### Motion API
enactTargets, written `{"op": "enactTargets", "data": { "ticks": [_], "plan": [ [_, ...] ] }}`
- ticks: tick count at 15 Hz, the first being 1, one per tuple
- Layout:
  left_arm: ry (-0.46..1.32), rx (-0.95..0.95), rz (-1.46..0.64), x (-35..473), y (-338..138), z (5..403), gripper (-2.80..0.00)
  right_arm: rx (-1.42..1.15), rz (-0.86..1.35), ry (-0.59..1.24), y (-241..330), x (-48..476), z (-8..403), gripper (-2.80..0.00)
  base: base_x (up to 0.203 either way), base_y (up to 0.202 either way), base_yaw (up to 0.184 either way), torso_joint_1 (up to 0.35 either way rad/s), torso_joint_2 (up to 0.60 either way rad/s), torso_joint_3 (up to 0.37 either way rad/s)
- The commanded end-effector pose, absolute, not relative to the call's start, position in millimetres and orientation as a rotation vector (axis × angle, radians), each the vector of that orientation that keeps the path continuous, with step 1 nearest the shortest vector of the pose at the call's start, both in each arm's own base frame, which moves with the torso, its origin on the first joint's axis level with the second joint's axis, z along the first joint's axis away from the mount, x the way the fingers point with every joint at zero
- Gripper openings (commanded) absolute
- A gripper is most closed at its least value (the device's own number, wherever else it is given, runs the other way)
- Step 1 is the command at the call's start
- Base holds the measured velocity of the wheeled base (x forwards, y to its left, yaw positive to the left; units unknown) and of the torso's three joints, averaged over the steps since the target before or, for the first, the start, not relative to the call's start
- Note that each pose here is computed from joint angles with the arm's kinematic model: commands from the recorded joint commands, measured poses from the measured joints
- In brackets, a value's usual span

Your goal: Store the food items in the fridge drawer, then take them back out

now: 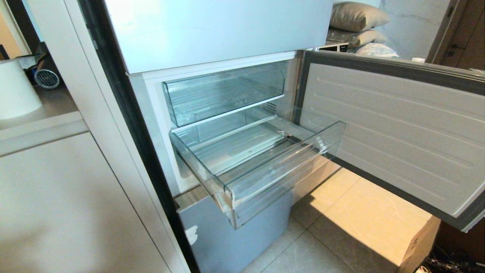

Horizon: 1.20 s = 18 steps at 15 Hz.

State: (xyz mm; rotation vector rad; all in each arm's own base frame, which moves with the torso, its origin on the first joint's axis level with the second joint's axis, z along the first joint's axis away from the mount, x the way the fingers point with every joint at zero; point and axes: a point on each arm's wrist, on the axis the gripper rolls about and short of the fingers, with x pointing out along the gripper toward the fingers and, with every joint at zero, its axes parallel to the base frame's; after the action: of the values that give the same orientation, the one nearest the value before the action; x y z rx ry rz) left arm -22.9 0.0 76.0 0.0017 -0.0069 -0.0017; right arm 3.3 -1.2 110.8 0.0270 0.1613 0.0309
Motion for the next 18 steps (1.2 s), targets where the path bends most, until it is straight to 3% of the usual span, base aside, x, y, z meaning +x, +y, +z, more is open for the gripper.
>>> {"op": "enactTargets", "data": {
  "ticks": [1, 4, 8, 11, 18],
  "plan": [
    [-0.005, 0.002, -0.002, -22.7, 0.0, 75.7, -2.80, 0.019, 0.043, 0.290, 1.3, 23.9, 115.7, -2.80, 0.000, 0.000, 0.000, 0.000, 0.00, 0.000],
    [-0.005, 0.002, -0.002, -22.7, 0.0, 75.7, -2.80, 0.066, 0.154, 0.446, 9.2, 73.5, 124.7, -2.80, 0.000, 0.000, 0.000, 0.000, 0.00, 0.000],
    [-0.005, 0.002, -0.002, -22.7, 0.0, 75.7, -2.80, 0.189, 0.323, 0.495, 25.3, 161.7, 131.9, -2.80, 0.000, 0.000, 0.000, 0.000, 0.00, 0.000],
    [-0.005, 0.002, -0.002, -22.7, 0.0, 75.7, -2.80, 0.205, 0.384, 0.521, 49.3, 235.6, 114.0, -2.80, 0.000, 0.000, 0.000, 0.000, 0.00, 0.000],
    [-0.005, 0.002, -0.002, -22.7, 0.0, 75.7, -2.80, 0.175, 0.443, 0.346, 128.4, 351.1, 88.6, -2.80, 0.000, 0.000, 0.000, 0.000, 0.00, 0.000]
  ]
}}
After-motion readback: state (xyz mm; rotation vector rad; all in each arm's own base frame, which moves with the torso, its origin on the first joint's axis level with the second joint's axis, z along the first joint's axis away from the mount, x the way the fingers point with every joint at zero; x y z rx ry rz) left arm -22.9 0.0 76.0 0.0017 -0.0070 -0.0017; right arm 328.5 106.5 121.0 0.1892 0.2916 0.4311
